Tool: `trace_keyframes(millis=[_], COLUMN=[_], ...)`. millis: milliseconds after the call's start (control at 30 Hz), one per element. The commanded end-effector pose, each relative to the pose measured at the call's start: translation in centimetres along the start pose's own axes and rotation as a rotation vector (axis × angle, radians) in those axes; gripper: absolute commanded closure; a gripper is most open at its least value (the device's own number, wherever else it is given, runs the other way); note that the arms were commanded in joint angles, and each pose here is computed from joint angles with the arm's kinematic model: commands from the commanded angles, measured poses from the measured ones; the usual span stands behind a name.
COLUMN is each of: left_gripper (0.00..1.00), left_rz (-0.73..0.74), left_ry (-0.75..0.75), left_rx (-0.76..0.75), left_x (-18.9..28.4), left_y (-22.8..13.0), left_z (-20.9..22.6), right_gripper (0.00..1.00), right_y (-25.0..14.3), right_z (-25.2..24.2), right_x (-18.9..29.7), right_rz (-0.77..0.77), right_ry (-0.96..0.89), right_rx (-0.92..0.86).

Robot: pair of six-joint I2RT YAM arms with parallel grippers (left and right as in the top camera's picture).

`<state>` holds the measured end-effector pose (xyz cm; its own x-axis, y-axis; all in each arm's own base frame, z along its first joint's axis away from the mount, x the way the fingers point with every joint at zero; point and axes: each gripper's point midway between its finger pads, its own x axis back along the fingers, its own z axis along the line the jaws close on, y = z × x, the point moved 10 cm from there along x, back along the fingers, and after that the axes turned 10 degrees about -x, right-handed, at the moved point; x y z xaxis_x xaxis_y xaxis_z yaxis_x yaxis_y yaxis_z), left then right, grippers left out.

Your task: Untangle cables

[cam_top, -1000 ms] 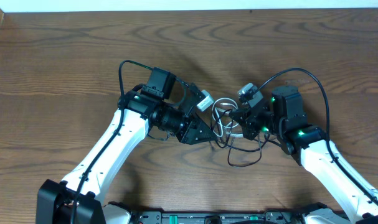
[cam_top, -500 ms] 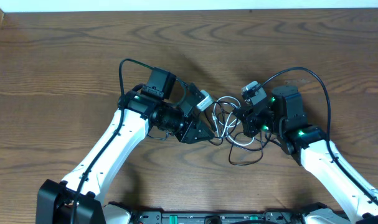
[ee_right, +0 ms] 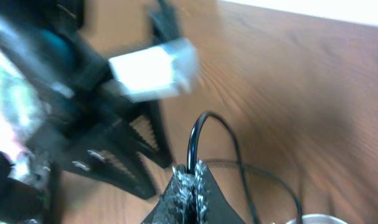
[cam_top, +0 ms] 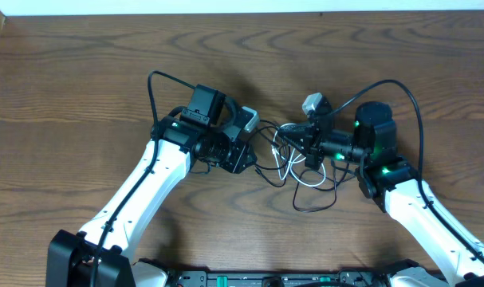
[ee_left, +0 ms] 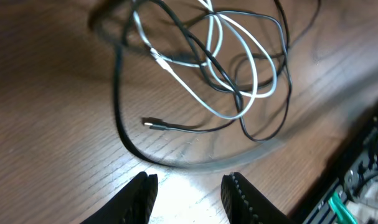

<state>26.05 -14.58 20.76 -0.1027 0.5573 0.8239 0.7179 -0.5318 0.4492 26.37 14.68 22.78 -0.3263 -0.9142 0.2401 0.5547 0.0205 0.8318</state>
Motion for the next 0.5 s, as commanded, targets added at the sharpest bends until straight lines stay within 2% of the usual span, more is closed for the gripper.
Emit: trace_keyframes(millis=[0, 233, 467], left_gripper=[0.61, 0.54, 0.54], left_rz=[0.001, 0.001, 0.000], left_ry=[0.046, 0.046, 0.046], left_rx=[0.041, 0.042, 0.041], left_x=[0.1, 0.1, 0.1], left_y=[0.2, 0.2, 0.2], left_z=[0.3, 0.3, 0.3], right_gripper=[0.99, 0.99, 0.99], right_y=[0.9, 2.4, 2.7], right_z=[1.4, 2.0, 2.2], right_x=[0.0, 0.2, 0.3], right_rz=[-0.006, -0.076, -0.093], right_ry=[0.157, 0.192, 0.200], right_rx=[-0.035, -0.025, -0.026])
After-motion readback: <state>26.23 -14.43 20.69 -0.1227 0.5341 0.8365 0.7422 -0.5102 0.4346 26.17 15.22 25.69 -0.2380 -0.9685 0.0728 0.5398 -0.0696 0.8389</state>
